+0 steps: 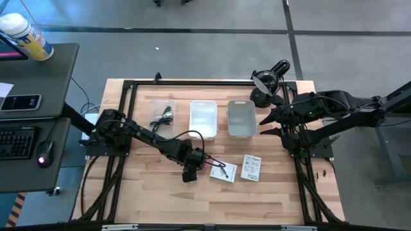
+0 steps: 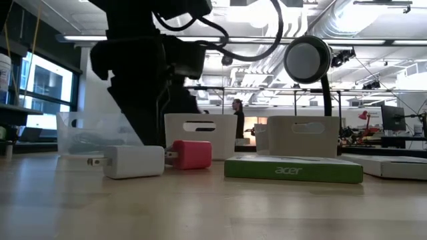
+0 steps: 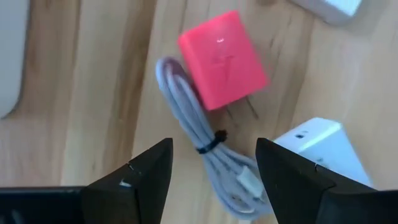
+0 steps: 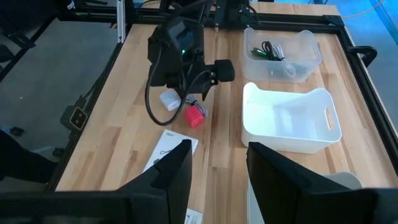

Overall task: Pick and place items into bin
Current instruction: Put the purple USB cord into the transparent bin

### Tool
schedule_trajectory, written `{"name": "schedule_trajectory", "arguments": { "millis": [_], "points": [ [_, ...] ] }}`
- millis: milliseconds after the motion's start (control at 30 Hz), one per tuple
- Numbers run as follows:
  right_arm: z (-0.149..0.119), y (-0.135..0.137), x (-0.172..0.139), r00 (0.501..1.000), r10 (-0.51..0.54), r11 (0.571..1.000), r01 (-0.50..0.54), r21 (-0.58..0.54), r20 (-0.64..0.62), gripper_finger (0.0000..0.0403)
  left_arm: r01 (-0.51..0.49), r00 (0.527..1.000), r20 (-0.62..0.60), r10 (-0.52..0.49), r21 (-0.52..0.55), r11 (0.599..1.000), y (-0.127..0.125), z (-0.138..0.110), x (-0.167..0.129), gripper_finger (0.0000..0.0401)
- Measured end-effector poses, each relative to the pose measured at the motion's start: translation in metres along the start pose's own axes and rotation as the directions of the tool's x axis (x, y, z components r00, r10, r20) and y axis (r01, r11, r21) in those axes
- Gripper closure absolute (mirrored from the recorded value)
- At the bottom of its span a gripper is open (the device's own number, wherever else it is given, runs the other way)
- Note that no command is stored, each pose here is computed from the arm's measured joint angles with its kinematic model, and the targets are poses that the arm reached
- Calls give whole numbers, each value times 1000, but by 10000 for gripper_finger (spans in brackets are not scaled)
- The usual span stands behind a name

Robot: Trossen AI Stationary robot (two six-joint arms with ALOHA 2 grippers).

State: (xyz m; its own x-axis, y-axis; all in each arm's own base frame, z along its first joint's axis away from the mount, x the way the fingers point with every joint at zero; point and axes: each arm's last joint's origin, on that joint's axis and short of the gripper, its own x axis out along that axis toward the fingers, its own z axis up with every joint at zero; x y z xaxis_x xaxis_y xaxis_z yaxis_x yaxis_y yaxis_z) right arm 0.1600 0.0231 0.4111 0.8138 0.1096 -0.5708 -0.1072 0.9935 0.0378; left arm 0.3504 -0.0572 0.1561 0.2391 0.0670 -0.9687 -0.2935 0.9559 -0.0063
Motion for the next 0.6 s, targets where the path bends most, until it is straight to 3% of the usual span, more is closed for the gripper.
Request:
{"name": "schedule_trajectory", "arguments": {
  "millis": [600],
  "points": [
    [0,0,0,1000,0,1000,0,-5,0,258,-46,999,-14,46,14,999,3,-4,7,185]
  ]
}}
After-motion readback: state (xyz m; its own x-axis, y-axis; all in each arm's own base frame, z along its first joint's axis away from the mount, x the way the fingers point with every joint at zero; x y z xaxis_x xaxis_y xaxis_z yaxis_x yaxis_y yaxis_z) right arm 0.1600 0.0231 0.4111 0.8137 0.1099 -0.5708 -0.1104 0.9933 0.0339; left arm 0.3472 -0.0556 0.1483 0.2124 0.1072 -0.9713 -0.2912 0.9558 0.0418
